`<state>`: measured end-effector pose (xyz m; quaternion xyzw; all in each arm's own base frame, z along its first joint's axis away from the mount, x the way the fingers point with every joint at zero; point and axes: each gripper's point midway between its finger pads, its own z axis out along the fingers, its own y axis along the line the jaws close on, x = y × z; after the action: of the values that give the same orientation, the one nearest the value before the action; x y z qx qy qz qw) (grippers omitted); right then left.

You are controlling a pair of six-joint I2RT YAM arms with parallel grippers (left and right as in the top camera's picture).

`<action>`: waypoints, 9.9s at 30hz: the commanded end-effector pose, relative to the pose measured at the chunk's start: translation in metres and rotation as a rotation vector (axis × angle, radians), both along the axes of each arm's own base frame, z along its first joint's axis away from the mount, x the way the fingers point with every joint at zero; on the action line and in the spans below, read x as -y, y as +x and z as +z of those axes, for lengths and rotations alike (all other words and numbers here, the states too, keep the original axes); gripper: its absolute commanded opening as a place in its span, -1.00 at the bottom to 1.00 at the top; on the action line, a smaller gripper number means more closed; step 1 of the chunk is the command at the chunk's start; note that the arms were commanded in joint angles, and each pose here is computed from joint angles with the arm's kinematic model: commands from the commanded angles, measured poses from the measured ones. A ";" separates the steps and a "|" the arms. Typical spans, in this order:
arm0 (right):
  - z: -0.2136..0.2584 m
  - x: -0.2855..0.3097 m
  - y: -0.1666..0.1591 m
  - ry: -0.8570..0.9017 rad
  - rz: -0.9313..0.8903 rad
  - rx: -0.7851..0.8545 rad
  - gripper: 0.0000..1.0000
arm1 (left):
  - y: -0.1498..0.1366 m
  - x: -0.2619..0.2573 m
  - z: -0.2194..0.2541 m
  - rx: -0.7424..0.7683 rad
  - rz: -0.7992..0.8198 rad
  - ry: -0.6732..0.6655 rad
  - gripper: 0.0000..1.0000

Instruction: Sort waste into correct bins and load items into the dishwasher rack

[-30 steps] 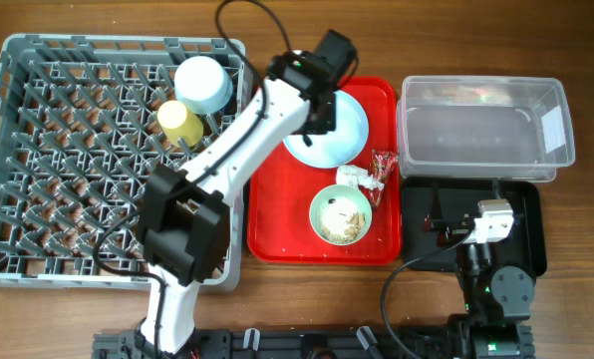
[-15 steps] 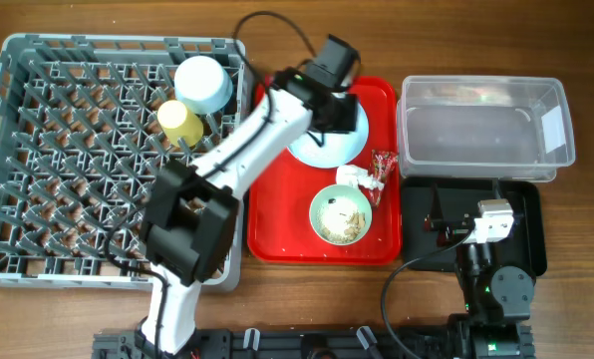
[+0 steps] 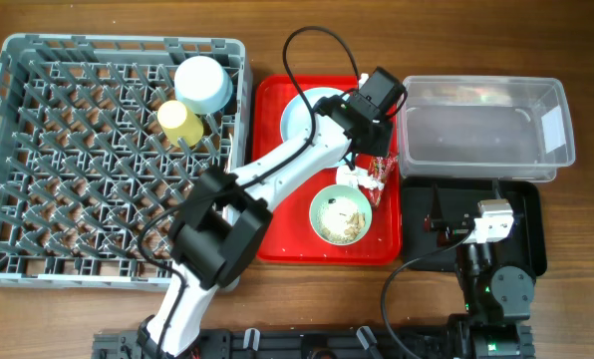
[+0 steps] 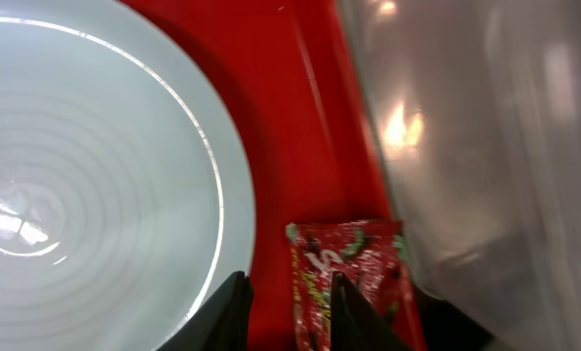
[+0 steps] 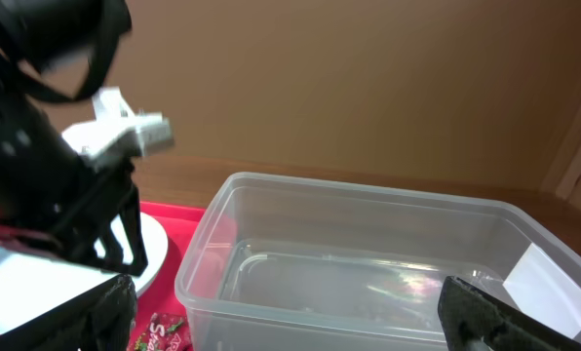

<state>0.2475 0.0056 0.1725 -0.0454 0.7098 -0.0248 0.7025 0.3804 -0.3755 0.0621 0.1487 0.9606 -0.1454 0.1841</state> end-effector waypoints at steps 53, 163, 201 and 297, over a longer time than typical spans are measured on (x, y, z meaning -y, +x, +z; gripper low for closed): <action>0.000 0.000 0.000 -0.005 0.003 0.003 0.99 | -0.063 -0.375 0.267 0.069 0.125 -0.258 -0.92; -0.100 -0.243 -0.012 0.001 0.315 -1.165 -0.07 | -0.098 -0.364 0.421 0.668 0.289 -0.325 1.00; 0.044 -0.099 -0.004 0.160 -0.065 -1.136 -0.91 | -0.098 -0.364 0.421 0.668 0.289 -0.325 1.00; 0.011 -0.002 -0.015 1.180 0.560 -0.556 -0.92 | -0.098 -0.364 0.421 0.668 0.289 -0.325 1.00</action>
<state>0.2327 0.0069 0.1754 0.1548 0.7399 0.5333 0.3797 0.2836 -0.0095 0.4812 0.0191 0.8254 -0.2051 0.5255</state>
